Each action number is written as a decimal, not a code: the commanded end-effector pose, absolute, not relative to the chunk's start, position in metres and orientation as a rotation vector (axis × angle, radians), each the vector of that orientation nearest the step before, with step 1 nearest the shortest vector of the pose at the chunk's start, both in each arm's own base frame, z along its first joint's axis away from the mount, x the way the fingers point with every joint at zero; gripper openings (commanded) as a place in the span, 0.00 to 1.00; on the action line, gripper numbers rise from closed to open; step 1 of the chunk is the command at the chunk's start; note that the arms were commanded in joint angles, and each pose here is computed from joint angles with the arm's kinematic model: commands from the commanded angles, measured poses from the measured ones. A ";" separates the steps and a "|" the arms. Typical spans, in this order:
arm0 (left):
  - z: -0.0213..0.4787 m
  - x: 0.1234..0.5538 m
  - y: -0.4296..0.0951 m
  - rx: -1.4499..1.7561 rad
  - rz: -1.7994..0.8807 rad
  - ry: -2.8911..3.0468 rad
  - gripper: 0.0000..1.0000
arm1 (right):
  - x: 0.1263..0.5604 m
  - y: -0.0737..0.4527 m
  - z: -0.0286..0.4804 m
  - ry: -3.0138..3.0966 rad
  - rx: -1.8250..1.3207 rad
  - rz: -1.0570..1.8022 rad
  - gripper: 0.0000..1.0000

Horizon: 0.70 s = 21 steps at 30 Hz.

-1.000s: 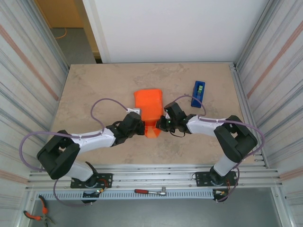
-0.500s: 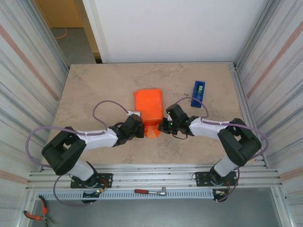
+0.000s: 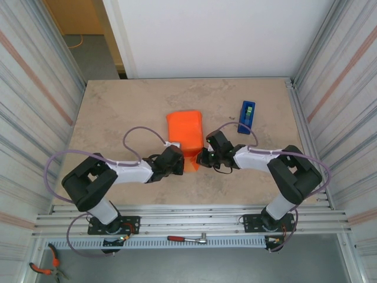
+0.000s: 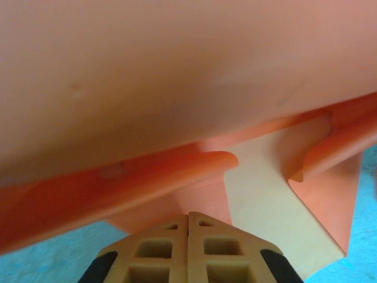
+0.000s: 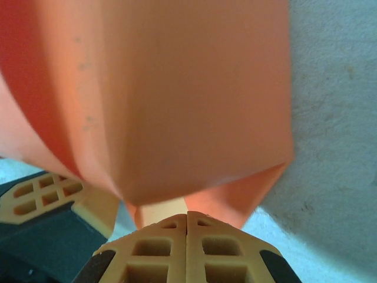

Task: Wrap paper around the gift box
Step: Fold the wrapping paper for the gift box.

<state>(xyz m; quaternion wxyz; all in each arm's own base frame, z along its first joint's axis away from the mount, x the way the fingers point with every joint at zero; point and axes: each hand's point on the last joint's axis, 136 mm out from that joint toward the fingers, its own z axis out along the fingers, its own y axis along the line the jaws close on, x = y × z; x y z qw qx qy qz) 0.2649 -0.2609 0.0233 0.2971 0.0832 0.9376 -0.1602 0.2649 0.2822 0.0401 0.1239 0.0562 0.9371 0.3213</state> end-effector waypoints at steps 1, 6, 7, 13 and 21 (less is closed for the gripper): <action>0.026 0.266 -0.271 0.249 -0.427 2.476 0.00 | 0.271 0.298 0.045 2.720 0.147 0.971 0.00; 0.022 0.259 -0.271 0.249 -0.427 2.485 0.00 | 0.266 0.299 0.032 2.753 0.146 0.959 0.00; 0.024 0.258 -0.270 0.247 -0.428 2.484 0.00 | 0.264 0.299 0.030 2.757 0.144 0.957 0.00; 0.032 0.258 -0.270 0.243 -0.436 2.468 0.00 | 0.261 0.297 0.018 2.777 0.163 0.948 0.00; 0.043 0.258 -0.278 0.246 -0.479 2.447 0.00 | 0.258 0.298 0.014 2.785 0.165 0.951 0.00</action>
